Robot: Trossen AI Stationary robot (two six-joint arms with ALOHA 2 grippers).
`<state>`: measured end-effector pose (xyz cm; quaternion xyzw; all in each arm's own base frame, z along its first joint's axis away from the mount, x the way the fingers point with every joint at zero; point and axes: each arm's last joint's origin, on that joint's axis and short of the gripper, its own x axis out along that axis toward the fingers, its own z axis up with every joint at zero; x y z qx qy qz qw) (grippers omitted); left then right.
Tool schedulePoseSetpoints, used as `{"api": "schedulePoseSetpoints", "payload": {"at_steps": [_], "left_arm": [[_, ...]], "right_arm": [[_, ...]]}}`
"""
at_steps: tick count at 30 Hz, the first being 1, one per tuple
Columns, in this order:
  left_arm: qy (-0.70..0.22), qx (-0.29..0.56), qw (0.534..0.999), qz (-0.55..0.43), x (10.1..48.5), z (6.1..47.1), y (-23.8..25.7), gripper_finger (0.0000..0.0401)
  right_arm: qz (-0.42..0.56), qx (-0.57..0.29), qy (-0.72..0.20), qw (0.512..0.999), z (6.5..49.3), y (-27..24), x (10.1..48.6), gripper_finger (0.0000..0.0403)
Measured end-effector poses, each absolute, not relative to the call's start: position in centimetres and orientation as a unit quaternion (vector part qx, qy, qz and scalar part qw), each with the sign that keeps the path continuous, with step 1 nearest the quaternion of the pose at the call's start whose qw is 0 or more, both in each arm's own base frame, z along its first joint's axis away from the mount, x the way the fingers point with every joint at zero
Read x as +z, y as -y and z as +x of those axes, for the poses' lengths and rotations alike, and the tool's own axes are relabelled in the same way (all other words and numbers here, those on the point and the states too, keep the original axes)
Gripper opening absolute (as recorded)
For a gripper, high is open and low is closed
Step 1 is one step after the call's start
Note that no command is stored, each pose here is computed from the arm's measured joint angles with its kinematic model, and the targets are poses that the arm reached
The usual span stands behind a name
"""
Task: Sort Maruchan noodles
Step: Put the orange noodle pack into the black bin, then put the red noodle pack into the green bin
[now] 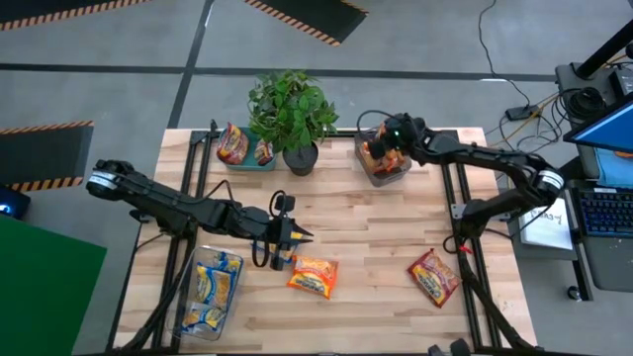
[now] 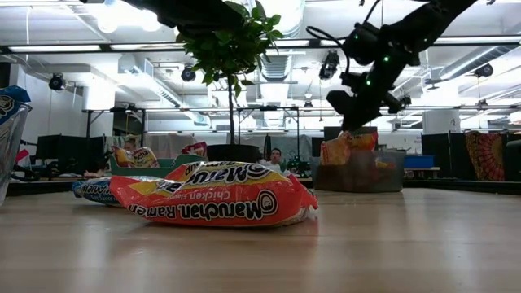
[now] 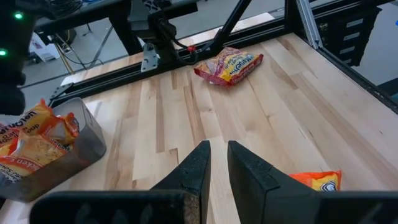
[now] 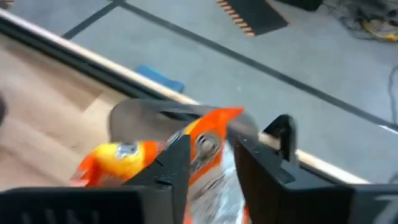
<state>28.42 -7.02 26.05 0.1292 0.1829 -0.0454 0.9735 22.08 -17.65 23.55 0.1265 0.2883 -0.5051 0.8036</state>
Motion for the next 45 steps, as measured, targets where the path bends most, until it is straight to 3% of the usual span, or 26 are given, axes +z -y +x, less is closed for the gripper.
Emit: {"api": "schedulePoseSetpoints", "payload": {"at_steps": [8,15,29,37,45], "left_arm": [[-0.183,-0.045,0.974,0.129,26.1,28.4,7.0,0.0037],[-0.183,-0.045,0.973,0.129,26.0,28.4,7.0,0.0037],[-0.183,-0.045,0.974,0.127,26.1,28.4,7.0,0.0037],[-0.175,-0.041,0.978,0.109,26.2,28.5,7.0,0.0037],[-0.178,-0.032,0.982,0.053,26.2,28.5,7.0,0.0037]], "right_arm": [[0.113,-0.511,-0.339,0.782,23.3,19.6,20.3,0.0016],[0.1,-0.517,-0.383,0.759,24.0,20.4,17.6,0.0009],[0.112,-0.516,-0.316,0.788,21.5,17.9,24.2,0.0009],[0.176,-0.362,-0.26,0.878,21.0,12.8,27.4,0.0009],[0.149,-0.225,-0.265,0.926,20.6,5.3,26.4,0.0009]]}}
